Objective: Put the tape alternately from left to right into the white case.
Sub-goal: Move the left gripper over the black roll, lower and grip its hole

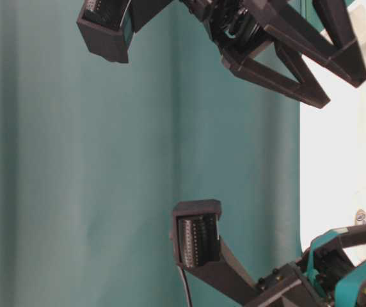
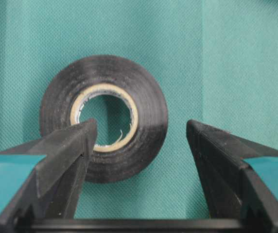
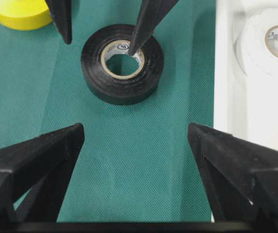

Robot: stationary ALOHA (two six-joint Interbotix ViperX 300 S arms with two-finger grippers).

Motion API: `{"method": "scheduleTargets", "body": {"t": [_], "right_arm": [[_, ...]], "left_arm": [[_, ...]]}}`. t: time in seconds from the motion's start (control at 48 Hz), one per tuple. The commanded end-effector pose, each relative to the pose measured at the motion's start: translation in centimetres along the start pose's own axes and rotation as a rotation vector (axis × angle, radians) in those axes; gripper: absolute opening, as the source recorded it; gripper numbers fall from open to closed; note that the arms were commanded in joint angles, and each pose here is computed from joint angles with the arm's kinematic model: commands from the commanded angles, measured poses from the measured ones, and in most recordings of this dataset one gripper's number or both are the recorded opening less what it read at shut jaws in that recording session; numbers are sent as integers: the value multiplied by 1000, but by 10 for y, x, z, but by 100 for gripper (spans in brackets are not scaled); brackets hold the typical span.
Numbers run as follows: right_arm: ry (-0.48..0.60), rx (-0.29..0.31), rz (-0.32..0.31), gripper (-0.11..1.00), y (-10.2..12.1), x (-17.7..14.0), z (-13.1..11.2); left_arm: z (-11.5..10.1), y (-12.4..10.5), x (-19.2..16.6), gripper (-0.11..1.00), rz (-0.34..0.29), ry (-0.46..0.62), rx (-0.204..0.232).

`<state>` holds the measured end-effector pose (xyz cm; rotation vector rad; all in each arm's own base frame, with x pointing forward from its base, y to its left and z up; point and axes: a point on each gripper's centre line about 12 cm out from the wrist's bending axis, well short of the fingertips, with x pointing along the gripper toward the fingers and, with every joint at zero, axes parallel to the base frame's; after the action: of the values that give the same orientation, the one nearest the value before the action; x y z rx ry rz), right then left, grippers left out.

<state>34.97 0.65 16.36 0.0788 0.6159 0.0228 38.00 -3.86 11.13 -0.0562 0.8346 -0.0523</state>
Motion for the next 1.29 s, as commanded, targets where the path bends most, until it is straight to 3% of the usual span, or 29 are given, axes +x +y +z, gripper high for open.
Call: {"method": "scheduleTargets", "body": {"t": [0.0,0.583,0.916,1.021,1.187,1.271], "right_arm": [[-33,-2,3,72,0,-2,10],[-32,-1,2,72,0,-2,9],[-28,-3,2,72,-1,-2,8],[-29,0,1,72,-1,-2,8],[-27,-2,1,72,-1,-2,7],[-28,-3,2,72,-1,-2,7]], "left_arm": [[12,-2,-2,77,-4,-33,15],[7,9,22,77,22,97,6],[9,9,20,75,22,95,6],[10,8,19,66,21,90,6],[12,8,18,26,20,86,7],[11,8,18,26,20,89,8]]}}
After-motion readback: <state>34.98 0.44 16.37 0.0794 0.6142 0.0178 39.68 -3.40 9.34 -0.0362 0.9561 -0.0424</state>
